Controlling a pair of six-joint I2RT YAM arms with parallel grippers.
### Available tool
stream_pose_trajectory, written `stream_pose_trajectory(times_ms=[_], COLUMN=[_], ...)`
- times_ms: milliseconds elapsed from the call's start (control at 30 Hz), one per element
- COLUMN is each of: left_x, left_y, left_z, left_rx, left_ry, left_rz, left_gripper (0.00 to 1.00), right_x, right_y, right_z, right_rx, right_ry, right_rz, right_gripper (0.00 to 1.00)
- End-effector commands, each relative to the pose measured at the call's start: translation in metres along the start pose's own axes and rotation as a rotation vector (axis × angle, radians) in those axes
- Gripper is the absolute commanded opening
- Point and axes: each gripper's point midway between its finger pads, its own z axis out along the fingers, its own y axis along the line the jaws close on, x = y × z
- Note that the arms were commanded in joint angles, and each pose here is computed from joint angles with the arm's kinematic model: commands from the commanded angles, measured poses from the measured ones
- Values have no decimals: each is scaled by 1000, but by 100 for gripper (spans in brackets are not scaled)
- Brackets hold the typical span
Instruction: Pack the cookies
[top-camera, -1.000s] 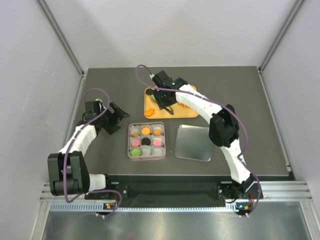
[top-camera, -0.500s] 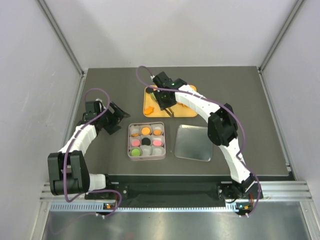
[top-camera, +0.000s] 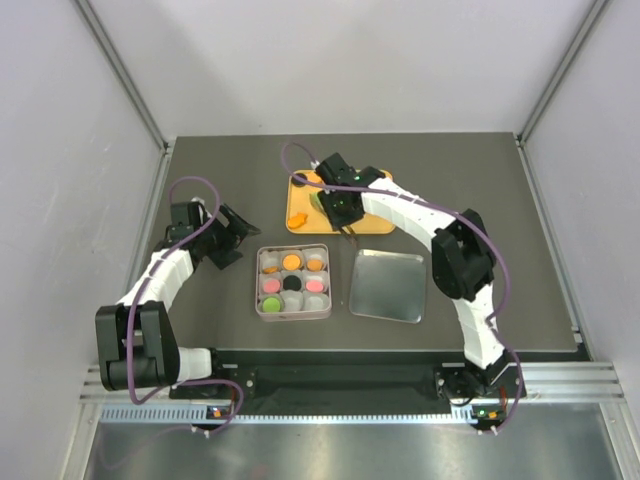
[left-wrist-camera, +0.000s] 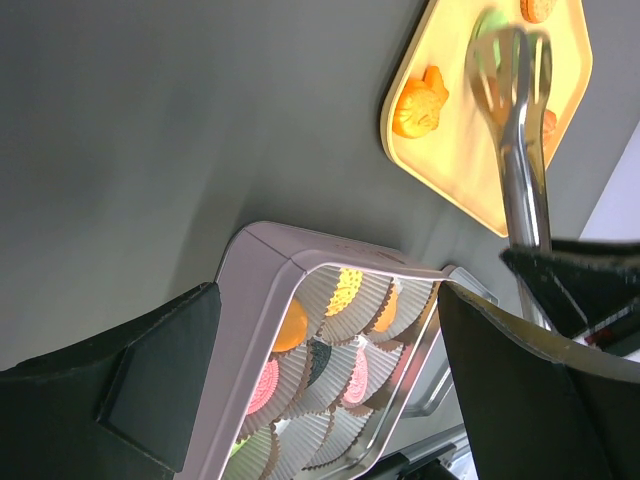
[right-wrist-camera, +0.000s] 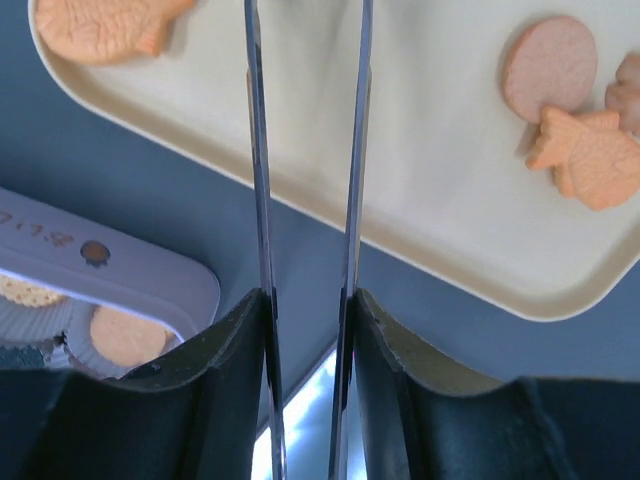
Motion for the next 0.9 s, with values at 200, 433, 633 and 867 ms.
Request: stream_pose_trajectory(times_ms=[200,433,633,867], left_x=[-7,-6,-6,-5], left_y=[-8,-9,-9,-9], left_z=[0,-1,-1,0], left_rx=[43,47,49,51], left_ry=[-18,-18,-15,-13], left_rz=[6,10,11,8], left_gripper=[94,94,94,94], right_x=[-4,-8,-9,-9], right_y=[-10,-9,-11,-14], right_z=[-64,-56,-47,-47], right_rx=[-40,-38,-35,-29], right_ry=[-134,-125,-107,-102], right_rz=[52,45,50,44], right_gripper=[42,44,44,43])
